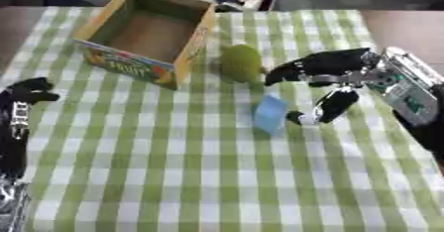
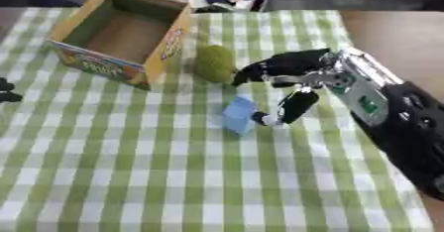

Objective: Pick up objects on the table and place them in the box.

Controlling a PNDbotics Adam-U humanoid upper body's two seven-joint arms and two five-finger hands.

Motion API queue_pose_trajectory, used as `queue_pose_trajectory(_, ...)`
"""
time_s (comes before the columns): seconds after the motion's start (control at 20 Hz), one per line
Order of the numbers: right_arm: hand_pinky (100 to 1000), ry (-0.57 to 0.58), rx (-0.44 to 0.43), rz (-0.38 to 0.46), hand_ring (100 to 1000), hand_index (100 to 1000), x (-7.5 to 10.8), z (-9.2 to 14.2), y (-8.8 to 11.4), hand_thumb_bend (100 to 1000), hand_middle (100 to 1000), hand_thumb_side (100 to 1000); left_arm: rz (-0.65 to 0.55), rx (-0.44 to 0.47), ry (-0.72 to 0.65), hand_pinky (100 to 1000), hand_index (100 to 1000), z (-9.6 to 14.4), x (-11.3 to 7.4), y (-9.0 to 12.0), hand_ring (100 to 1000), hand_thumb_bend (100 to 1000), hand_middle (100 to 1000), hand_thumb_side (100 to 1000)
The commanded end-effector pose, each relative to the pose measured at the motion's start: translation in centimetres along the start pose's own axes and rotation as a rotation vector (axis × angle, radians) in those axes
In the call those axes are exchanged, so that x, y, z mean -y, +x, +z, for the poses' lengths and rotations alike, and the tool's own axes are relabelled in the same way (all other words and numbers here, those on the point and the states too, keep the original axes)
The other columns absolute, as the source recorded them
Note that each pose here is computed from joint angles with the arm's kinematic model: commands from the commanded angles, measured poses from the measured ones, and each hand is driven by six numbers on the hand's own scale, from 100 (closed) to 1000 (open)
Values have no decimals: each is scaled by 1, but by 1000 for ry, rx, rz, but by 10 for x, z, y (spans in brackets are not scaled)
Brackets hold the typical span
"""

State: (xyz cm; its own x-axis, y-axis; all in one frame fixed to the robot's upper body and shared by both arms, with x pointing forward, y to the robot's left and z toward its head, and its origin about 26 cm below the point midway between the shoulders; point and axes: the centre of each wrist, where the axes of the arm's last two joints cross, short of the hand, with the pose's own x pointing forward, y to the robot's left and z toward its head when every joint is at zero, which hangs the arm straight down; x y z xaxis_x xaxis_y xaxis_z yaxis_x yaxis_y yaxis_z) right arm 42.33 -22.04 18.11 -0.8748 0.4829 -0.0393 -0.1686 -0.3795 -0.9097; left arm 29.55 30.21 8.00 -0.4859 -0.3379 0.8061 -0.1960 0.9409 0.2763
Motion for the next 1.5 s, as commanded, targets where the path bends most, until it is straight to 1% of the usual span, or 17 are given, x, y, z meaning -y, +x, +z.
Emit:
queue_pose_trajectory(0.05,855,51,25,62,952,1000,8,6,-3,217,960,619,-22,25,-8,829,742,-4,-5,5,618,100,627,871)
queue_pose_trajectory(0.6,843,78,43,87,932,1000,9,-2,-1,212,939,598,-21,28,-10,827,742,-5,-4,5,616,100,626,874)
queue_pose_trajectory(0.8,840,85,52,92,931,1000,9,-5,-1,195,934,578,-21,28,-10,826,742,-5,-4,5,615,100,625,873)
queue_pose_trajectory(1.5,838,119,79,106,930,1000,7,-14,3,184,922,571,-21,31,-9,824,741,-7,-4,6,613,100,623,870)
